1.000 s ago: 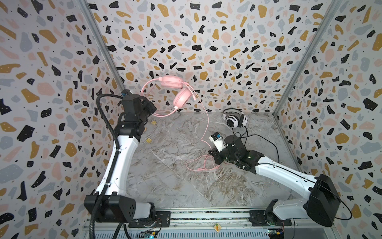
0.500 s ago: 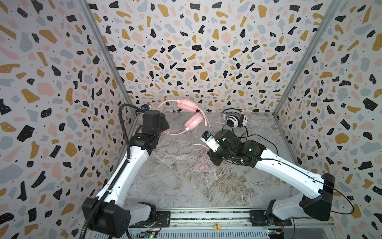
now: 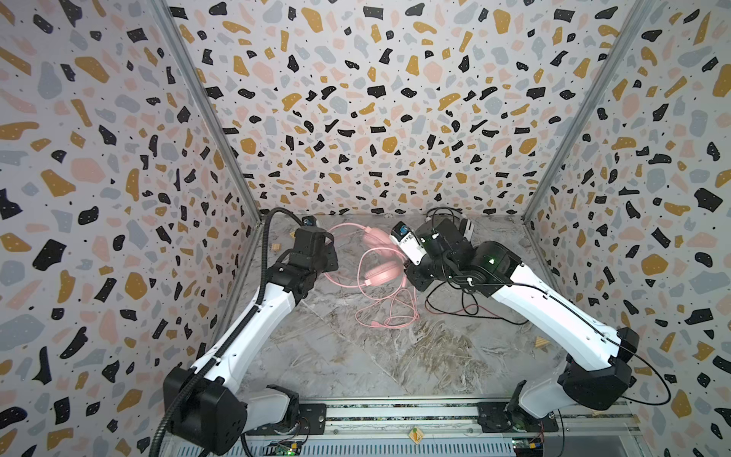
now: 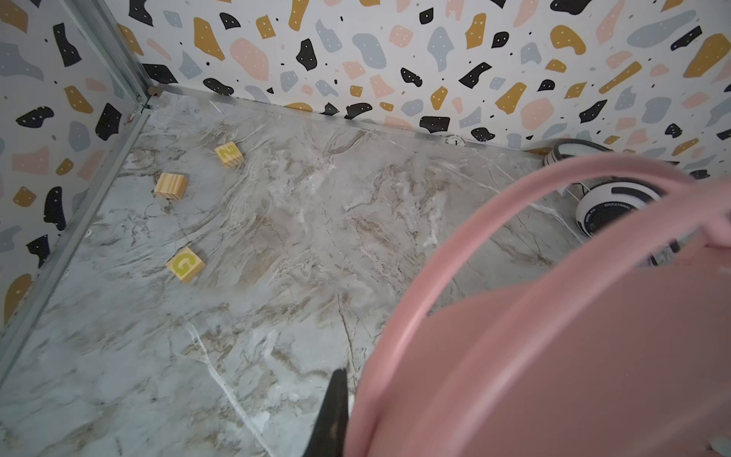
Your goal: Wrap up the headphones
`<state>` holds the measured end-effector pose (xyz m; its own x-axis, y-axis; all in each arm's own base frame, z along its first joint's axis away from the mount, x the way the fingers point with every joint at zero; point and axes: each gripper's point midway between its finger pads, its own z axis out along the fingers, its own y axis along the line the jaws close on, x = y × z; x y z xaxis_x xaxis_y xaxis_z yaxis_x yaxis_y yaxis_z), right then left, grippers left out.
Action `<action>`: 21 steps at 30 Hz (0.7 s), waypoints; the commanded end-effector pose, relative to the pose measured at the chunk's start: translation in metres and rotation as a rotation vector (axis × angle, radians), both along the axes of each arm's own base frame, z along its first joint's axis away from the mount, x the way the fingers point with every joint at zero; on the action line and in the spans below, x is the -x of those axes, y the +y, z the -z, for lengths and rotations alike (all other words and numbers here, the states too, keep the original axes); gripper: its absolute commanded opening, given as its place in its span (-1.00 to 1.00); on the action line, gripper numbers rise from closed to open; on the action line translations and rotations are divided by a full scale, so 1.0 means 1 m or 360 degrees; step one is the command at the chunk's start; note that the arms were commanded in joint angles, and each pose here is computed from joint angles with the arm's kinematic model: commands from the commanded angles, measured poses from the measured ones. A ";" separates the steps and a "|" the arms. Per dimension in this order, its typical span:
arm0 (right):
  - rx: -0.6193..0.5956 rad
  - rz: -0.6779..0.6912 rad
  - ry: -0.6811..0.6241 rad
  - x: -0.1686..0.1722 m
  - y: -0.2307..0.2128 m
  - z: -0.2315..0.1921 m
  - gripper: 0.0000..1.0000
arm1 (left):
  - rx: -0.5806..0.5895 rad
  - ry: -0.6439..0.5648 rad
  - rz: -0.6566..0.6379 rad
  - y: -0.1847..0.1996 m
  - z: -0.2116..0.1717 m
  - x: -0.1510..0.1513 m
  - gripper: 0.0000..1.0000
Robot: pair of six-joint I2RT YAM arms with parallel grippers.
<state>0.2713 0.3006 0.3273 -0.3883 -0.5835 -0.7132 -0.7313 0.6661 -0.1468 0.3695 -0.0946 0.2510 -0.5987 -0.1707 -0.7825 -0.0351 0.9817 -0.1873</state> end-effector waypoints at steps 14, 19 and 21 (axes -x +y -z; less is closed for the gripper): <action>-0.0094 0.0138 0.0020 -0.035 -0.031 0.004 -0.90 | 0.0184 -0.0090 0.0535 -0.053 -0.040 0.018 -1.00; -0.0217 0.0182 -0.0015 -0.050 -0.043 -0.001 -0.90 | 0.0199 -0.0065 0.0619 -0.060 -0.037 0.025 -1.00; -0.0257 0.0189 -0.0017 -0.055 -0.046 -0.001 -0.90 | 0.0237 -0.0061 0.0690 -0.067 -0.039 0.027 -1.00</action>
<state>0.3243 0.2565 0.2967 -0.4988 -0.4867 -0.7171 -0.6434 0.7624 -0.0699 0.3424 -0.1433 0.2482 -0.6817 -0.0058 -0.7316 0.2753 0.9245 -0.2638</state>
